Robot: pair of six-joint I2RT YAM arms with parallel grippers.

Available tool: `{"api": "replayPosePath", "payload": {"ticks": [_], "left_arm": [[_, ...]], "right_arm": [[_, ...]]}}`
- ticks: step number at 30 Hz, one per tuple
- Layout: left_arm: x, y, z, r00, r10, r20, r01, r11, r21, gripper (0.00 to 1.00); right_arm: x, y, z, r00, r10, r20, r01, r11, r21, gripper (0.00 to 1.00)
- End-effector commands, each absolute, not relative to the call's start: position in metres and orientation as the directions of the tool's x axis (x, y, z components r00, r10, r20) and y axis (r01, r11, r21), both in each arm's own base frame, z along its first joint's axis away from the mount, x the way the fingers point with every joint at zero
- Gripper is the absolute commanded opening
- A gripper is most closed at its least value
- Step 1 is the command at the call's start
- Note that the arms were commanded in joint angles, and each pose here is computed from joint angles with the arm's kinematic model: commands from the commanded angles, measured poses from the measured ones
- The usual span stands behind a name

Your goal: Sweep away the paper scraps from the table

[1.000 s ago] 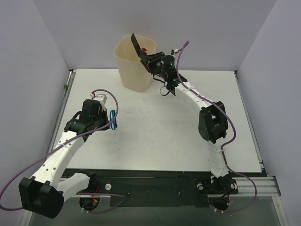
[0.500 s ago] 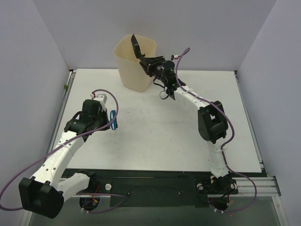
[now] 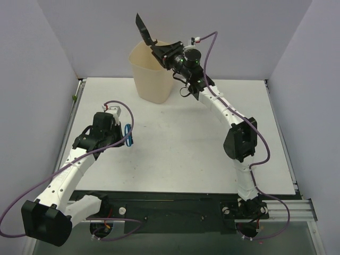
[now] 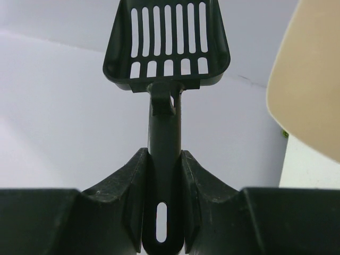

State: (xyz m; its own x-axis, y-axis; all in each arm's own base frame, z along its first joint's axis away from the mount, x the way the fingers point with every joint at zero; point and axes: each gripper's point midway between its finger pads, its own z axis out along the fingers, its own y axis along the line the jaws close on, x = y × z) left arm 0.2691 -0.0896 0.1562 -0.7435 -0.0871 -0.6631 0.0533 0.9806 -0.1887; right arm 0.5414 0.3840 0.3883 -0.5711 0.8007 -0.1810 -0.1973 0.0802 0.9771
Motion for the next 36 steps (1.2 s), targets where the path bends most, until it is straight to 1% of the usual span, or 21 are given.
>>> {"api": "replayPosePath", "payload": {"ticks": [1,2,3,4,6,7,8,9,10,11,12,13,14,17,18,19,20,21,26,32,36], "left_arm": [[0.279,-0.094,0.170,-0.698,-0.095,-0.710,0.079,0.975,-0.208,0.00],[0.278,-0.094,0.168,-0.701,-0.092,-0.707,0.080,0.975,-0.207,0.00],[0.279,-0.094,0.169,-0.700,-0.088,-0.709,0.084,0.975,-0.204,0.00],[0.279,-0.094,0.169,-0.698,-0.091,-0.710,0.082,0.975,-0.205,0.00],[0.279,-0.094,0.170,-0.698,-0.088,-0.711,0.085,0.975,-0.204,0.00],[0.279,-0.094,0.168,-0.702,-0.086,-0.707,0.085,0.975,-0.203,0.00],[0.280,-0.094,0.169,-0.698,-0.087,-0.710,0.085,0.975,-0.203,0.00],[0.280,-0.095,0.168,-0.701,-0.085,-0.708,0.089,0.975,-0.204,0.00],[0.280,-0.095,0.168,-0.701,-0.085,-0.709,0.090,0.974,-0.206,0.00],[0.279,-0.095,0.167,-0.705,-0.083,-0.704,0.090,0.975,-0.206,0.00],[0.280,-0.096,0.167,-0.703,-0.082,-0.706,0.093,0.974,-0.206,0.00],[0.280,-0.096,0.167,-0.705,-0.080,-0.705,0.093,0.974,-0.204,0.00],[0.280,-0.096,0.166,-0.706,-0.082,-0.703,0.092,0.974,-0.205,0.00],[0.281,-0.096,0.164,-0.710,-0.079,-0.700,0.092,0.975,-0.203,0.00],[0.281,-0.096,0.164,-0.711,-0.076,-0.699,0.094,0.975,-0.200,0.00],[0.281,-0.096,0.163,-0.713,-0.074,-0.697,0.095,0.975,-0.200,0.00],[0.281,-0.100,0.163,-0.718,-0.072,-0.692,0.110,0.970,-0.215,0.00],[0.280,-0.100,0.162,-0.721,-0.071,-0.690,0.110,0.970,-0.215,0.00],[0.282,-0.104,0.158,-0.734,-0.066,-0.676,0.116,0.968,-0.221,0.00],[0.285,-0.111,0.153,-0.760,-0.071,-0.646,0.121,0.961,-0.248,0.00],[0.285,-0.112,0.148,-0.772,-0.071,-0.632,0.117,0.961,-0.251,0.00]], "right_arm": [[0.499,0.387,0.449,-0.606,0.703,-0.371,-0.385,0.149,0.911,0.00],[0.488,0.382,0.461,-0.593,0.692,-0.412,-0.415,0.176,0.893,0.00],[0.485,0.381,0.445,-0.590,0.653,-0.474,-0.411,0.263,0.873,0.00],[0.473,0.371,0.459,-0.560,0.642,-0.524,-0.442,0.303,0.844,0.00],[0.455,0.352,0.454,-0.483,0.569,-0.665,-0.482,0.462,0.745,0.00],[0.442,0.338,0.451,-0.464,0.546,-0.698,-0.467,0.519,0.716,0.00],[0.440,0.331,0.427,-0.462,0.488,-0.741,-0.456,0.586,0.670,0.00],[0.423,0.313,0.446,-0.411,0.488,-0.770,-0.468,0.611,0.638,0.00],[0.419,0.302,0.420,-0.410,0.434,-0.802,-0.436,0.679,0.590,0.00],[0.403,0.287,0.432,-0.382,0.431,-0.817,-0.442,0.691,0.571,0.00],[0.398,0.277,0.411,-0.381,0.387,-0.840,-0.420,0.737,0.530,0.00],[0.381,0.264,0.421,-0.356,0.380,-0.853,-0.429,0.745,0.511,0.00],[0.378,0.255,0.396,-0.369,0.331,-0.868,-0.400,0.787,0.470,0.00],[0.350,0.222,0.366,-0.383,0.257,-0.887,-0.343,0.852,0.395,0.00],[0.347,0.212,0.339,-0.411,0.218,-0.885,-0.302,0.884,0.358,0.00],[0.338,0.202,0.337,-0.407,0.208,-0.889,-0.292,0.893,0.342,0.00],[0.335,0.191,0.311,-0.433,0.173,-0.885,-0.248,0.920,0.302,0.00],[0.327,0.183,0.307,-0.435,0.166,-0.885,-0.235,0.928,0.289,0.00],[0.307,0.155,0.235,-0.527,0.086,-0.845,-0.152,0.969,0.194,0.00],[0.308,0.132,0.175,-0.593,0.045,-0.804,-0.035,0.996,0.082,0.00],[0.320,0.133,0.143,-0.641,0.009,-0.768,-0.008,1.000,0.019,0.00]]}}
